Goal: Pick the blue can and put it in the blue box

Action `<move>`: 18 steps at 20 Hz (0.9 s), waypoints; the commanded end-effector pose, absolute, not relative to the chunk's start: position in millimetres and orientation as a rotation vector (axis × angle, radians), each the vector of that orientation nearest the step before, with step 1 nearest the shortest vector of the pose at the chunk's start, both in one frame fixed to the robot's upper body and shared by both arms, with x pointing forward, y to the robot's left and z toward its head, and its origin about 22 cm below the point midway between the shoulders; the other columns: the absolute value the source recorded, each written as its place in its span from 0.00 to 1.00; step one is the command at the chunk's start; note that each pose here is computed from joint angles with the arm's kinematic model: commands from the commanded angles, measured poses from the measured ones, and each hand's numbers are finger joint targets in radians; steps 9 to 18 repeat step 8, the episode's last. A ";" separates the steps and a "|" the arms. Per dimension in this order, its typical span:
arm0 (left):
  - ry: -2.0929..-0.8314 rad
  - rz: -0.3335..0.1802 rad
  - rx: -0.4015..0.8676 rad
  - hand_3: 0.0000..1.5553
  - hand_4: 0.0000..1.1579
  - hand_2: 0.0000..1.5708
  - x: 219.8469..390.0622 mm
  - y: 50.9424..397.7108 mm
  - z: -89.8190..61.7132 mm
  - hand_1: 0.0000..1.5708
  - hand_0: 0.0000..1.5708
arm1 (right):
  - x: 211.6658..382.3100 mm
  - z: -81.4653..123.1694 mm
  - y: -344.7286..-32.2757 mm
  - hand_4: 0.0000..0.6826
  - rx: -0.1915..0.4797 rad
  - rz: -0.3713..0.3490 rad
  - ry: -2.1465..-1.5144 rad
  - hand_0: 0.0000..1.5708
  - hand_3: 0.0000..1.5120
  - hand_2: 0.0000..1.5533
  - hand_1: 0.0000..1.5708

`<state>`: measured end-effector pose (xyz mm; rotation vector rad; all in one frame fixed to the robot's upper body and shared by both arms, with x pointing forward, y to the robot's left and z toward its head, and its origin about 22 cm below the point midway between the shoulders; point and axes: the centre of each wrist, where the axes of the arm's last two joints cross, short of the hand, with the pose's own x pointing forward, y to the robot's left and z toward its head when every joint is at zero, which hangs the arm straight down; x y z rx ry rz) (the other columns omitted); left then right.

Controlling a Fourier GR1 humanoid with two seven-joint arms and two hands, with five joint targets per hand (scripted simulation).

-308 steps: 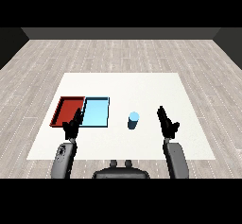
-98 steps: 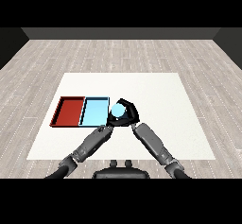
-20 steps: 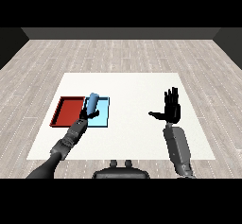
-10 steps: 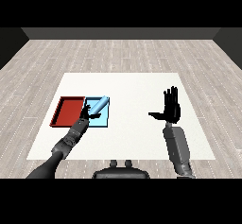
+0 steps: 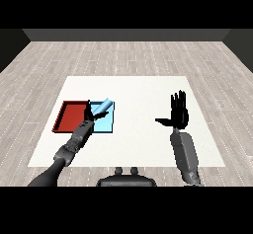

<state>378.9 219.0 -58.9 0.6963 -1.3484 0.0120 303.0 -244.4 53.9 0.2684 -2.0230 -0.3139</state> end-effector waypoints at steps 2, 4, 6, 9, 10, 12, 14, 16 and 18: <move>-1.689 0.069 0.457 0.00 0.00 0.00 389.7 200.5 -35.8 0.00 0.00 | 300.4 52.5 -250.8 0.00 0.276 -0.272 -2.028 0.00 0.00 0.00 0.00; -1.832 0.075 0.292 0.00 0.00 0.00 392.0 178.6 -25.0 0.00 0.00 | 304.4 56.5 -232.4 0.00 0.281 -0.267 -2.013 0.00 0.00 0.00 0.00; -1.928 0.082 0.193 0.00 0.00 0.00 381.2 189.7 -30.8 0.00 0.00 | 300.0 51.8 -240.2 0.00 0.248 -0.237 -2.005 0.00 0.00 0.00 0.00; -1.972 0.056 0.159 0.00 0.00 0.00 370.3 194.5 -34.2 0.00 0.00 | 289.0 39.3 -238.8 0.00 0.265 -0.217 -1.971 0.00 0.00 0.00 0.00; -1.972 0.056 0.159 0.00 0.00 0.00 370.3 194.5 -34.2 0.00 0.00 | 289.0 39.3 -238.8 0.00 0.265 -0.217 -1.971 0.00 0.00 0.00 0.00; -1.972 0.056 0.159 0.00 0.00 0.00 370.3 194.5 -34.2 0.00 0.00 | 289.0 39.3 -238.8 0.00 0.265 -0.217 -1.971 0.00 0.00 0.00 0.00; -1.972 0.056 0.159 0.00 0.00 0.00 370.3 194.5 -34.2 0.00 0.00 | 289.0 39.3 -238.8 0.00 0.265 -0.217 -1.971 0.00 0.00 0.00 0.00; -1.972 0.056 0.159 0.00 0.00 0.00 370.3 194.5 -34.2 0.00 0.00 | 289.0 39.3 -238.8 0.00 0.265 -0.217 -1.971 0.00 0.00 0.00 0.00; -1.972 0.056 0.159 0.00 0.00 0.00 370.3 194.5 -34.2 0.00 0.00 | 289.0 39.3 -238.8 0.00 0.265 -0.217 -1.971 0.00 0.00 0.00 0.00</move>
